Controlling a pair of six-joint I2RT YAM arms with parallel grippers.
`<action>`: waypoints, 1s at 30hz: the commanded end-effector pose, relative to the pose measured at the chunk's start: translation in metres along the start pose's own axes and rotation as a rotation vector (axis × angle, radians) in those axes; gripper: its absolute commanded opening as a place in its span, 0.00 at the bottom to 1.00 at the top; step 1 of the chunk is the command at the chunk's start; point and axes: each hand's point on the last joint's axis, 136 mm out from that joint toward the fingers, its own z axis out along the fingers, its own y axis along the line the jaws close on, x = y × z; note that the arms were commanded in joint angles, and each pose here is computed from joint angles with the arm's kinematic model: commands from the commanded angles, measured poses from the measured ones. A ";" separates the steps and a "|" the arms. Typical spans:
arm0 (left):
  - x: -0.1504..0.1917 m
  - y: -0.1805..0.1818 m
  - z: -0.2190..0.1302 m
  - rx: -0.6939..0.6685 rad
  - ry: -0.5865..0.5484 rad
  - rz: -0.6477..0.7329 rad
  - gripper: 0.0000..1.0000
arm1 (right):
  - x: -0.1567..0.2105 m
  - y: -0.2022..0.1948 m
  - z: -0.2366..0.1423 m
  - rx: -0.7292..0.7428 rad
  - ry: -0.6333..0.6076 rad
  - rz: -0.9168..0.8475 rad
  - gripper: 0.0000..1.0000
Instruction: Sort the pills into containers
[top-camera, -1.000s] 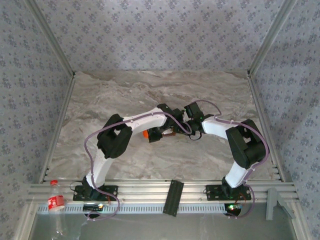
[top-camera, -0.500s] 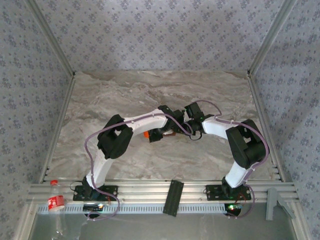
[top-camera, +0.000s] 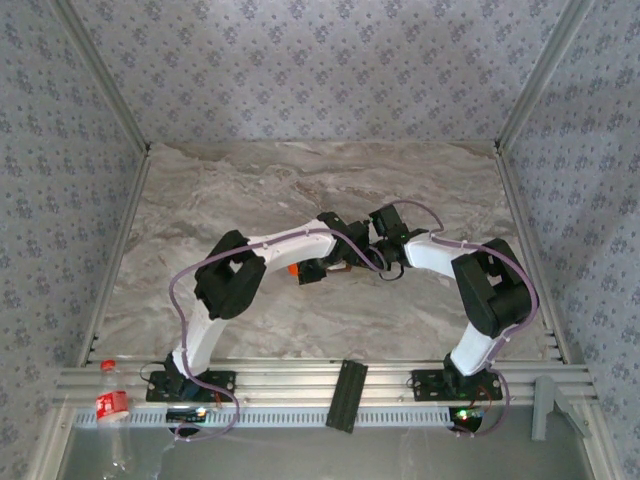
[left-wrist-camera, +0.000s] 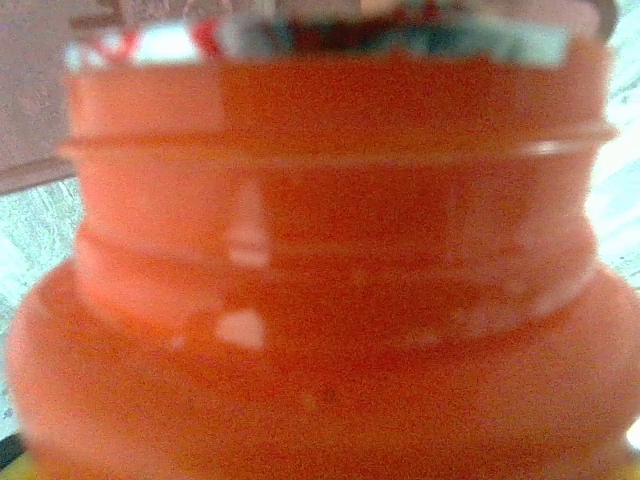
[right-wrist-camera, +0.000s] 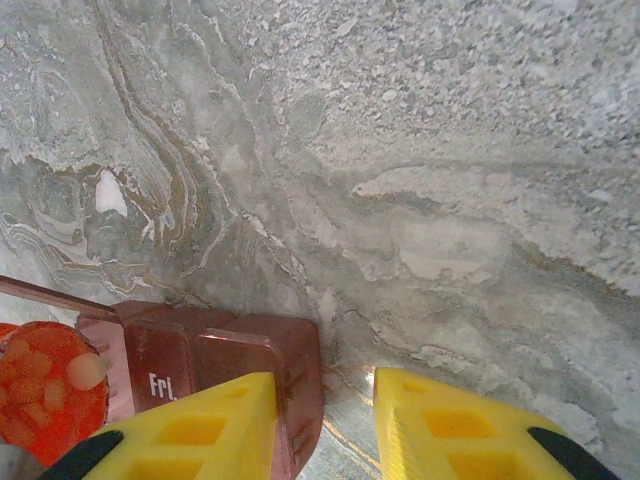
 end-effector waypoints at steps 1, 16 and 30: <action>0.005 -0.002 -0.015 0.004 -0.022 0.033 0.00 | 0.008 -0.006 0.002 0.015 0.023 0.024 0.33; 0.009 -0.005 -0.003 0.048 -0.030 -0.016 0.00 | 0.007 -0.005 -0.001 0.016 0.019 0.022 0.33; 0.010 0.006 0.002 0.109 -0.146 -0.186 0.00 | 0.006 -0.005 -0.004 0.025 0.020 0.017 0.33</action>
